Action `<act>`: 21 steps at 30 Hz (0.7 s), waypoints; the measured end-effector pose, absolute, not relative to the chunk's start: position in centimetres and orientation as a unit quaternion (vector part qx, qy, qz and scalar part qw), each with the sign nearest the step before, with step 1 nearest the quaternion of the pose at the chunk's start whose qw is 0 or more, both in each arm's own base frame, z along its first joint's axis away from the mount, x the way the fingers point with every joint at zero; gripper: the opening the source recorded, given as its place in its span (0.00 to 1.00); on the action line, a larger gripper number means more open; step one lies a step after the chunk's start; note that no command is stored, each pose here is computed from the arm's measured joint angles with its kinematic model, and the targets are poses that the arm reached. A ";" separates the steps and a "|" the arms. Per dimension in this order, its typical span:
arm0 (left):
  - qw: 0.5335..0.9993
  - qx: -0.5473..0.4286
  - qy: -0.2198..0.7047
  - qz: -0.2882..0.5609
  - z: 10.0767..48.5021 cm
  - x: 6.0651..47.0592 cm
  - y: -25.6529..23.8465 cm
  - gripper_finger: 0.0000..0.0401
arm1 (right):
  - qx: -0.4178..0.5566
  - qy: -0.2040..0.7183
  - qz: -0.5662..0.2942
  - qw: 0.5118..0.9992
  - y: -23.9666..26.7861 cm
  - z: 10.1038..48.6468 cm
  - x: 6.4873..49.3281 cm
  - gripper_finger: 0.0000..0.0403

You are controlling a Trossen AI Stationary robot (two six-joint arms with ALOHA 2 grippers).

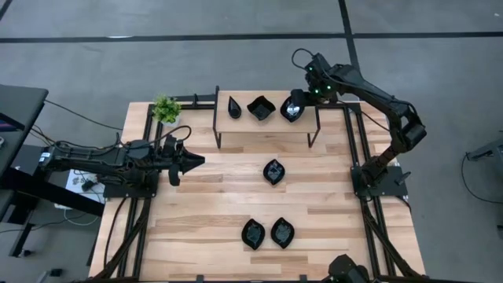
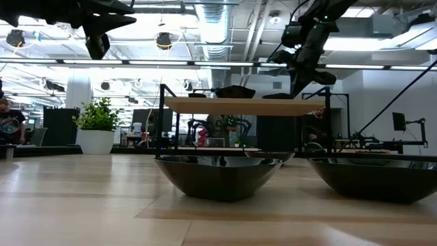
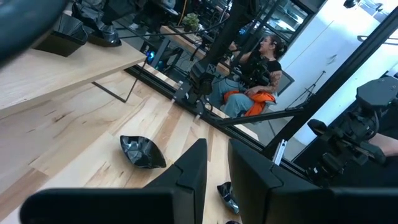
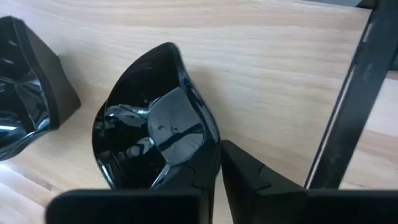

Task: Pick & Place Mini shaped plates
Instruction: Stack the leaf shaped plate on top of the leaf shaped plate on the shelf, then stack the leaf shaped plate on top of the leaf shaped plates on the shelf

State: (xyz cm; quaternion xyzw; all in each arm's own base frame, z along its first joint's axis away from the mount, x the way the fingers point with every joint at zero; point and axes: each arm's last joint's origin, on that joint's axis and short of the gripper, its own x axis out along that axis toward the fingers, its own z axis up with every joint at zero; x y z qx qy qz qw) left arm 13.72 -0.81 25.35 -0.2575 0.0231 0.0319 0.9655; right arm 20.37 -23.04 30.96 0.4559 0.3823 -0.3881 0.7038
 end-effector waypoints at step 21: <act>0.965 -0.258 0.020 0.031 25.4 13.7 -0.8 0.17 | 0.439 0.411 -0.371 0.707 -20.7 33.7 18.7 0.21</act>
